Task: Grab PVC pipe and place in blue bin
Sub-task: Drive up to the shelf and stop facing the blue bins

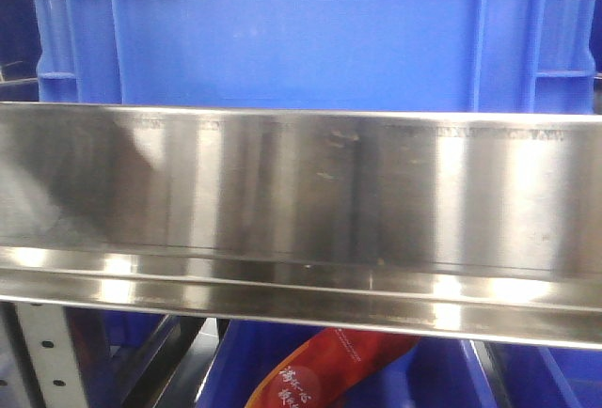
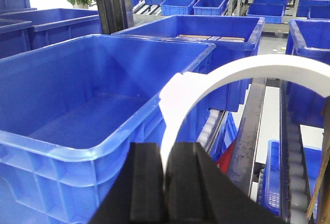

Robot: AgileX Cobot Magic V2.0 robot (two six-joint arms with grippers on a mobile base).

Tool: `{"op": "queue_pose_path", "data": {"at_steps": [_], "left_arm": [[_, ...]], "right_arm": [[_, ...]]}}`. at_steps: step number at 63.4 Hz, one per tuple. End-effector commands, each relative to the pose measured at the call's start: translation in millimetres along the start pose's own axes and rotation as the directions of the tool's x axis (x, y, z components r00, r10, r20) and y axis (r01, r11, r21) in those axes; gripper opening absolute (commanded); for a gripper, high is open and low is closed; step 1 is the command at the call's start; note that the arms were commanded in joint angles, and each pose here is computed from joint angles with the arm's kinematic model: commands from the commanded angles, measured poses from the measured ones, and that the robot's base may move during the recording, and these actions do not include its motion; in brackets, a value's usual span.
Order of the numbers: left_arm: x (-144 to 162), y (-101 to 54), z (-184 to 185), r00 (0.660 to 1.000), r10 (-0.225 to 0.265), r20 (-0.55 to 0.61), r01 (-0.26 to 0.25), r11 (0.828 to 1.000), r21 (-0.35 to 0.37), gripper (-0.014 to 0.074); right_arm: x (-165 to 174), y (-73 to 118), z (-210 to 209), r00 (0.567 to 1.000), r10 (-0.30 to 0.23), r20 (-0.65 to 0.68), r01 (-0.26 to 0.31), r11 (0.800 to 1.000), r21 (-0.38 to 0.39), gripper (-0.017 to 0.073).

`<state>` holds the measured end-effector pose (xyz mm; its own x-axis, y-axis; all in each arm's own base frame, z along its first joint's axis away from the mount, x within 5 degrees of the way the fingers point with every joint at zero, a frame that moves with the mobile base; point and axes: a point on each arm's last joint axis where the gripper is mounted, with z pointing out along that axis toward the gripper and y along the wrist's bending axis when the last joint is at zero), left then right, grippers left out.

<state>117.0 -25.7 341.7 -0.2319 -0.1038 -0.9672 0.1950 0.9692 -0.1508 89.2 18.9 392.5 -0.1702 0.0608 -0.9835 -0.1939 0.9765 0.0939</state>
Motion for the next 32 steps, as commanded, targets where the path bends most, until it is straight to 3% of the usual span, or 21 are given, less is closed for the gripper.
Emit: {"op": "queue_pose_path", "data": {"at_steps": [1,32], "left_arm": [[-3.9,-0.1,-1.2,0.999,-0.015,0.036,0.015,1.0,0.001,-0.0111],[-3.9,-0.1,-1.2,0.999,-0.015,0.036,0.015,1.0,0.001,-0.0111]], "right_arm": [[-3.2,-0.3,-1.9,0.999,-0.013,0.035,0.013,1.0,0.006,-0.0169],[-3.2,-0.3,-1.9,0.999,-0.013,0.035,0.013,1.0,0.006,-0.0169]]}}
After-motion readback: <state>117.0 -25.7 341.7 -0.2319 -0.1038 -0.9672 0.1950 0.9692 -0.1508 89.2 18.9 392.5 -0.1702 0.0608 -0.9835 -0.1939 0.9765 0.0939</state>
